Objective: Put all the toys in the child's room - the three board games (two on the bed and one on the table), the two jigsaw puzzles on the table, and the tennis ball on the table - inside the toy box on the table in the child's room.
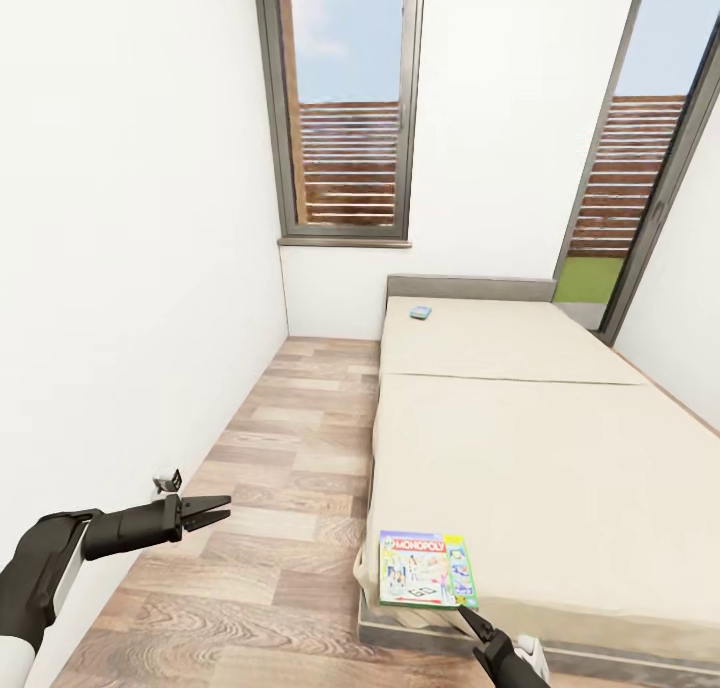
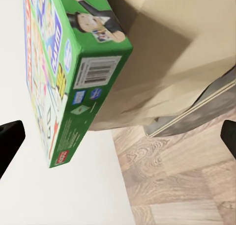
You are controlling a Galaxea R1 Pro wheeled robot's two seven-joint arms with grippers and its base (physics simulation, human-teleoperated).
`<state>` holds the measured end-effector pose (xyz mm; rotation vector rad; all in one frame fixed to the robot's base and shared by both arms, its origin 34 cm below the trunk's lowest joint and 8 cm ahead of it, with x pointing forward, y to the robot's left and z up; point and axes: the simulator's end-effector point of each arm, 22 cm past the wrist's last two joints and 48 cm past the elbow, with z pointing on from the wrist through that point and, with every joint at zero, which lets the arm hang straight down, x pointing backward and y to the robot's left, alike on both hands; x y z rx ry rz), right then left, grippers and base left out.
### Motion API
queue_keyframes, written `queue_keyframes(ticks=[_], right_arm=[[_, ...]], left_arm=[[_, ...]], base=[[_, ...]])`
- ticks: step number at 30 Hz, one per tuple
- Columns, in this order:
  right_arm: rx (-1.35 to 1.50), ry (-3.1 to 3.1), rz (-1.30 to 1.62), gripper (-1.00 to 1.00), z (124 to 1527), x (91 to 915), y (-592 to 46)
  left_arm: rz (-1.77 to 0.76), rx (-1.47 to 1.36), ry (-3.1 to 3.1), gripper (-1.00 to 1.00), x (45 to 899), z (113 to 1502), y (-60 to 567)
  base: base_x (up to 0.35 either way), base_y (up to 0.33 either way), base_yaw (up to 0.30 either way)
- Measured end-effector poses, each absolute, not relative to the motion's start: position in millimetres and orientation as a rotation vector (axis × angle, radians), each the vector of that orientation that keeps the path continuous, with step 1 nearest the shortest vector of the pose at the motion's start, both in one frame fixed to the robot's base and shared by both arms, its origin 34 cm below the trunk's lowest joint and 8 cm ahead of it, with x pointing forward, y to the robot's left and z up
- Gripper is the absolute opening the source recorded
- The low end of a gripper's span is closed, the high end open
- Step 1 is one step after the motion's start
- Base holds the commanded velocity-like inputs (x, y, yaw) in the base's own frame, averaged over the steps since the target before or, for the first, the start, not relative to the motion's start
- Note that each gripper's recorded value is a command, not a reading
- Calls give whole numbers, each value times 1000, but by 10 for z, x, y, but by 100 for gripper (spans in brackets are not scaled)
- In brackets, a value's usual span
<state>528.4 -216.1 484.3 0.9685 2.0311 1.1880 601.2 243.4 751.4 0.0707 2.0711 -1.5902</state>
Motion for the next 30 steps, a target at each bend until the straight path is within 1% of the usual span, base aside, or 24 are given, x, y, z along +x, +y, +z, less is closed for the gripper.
queue_keyframes(ticks=[6,15,30], right_arm=[[968,2031,1188,100,4842,5283,-2159],[971,2032,1189,100,4841,5283,-2158],[970,2033,1190,100,4799,5274,-2148]], left_arm=[[-1590,71,2071,100,6014,7515,2434],[-1590,71,2071,100,6011,7514,2434],[-1593,71,2069,100,6008,7478,2426]], base=[[15,0,0],[121,36,0],[6,2,0]])
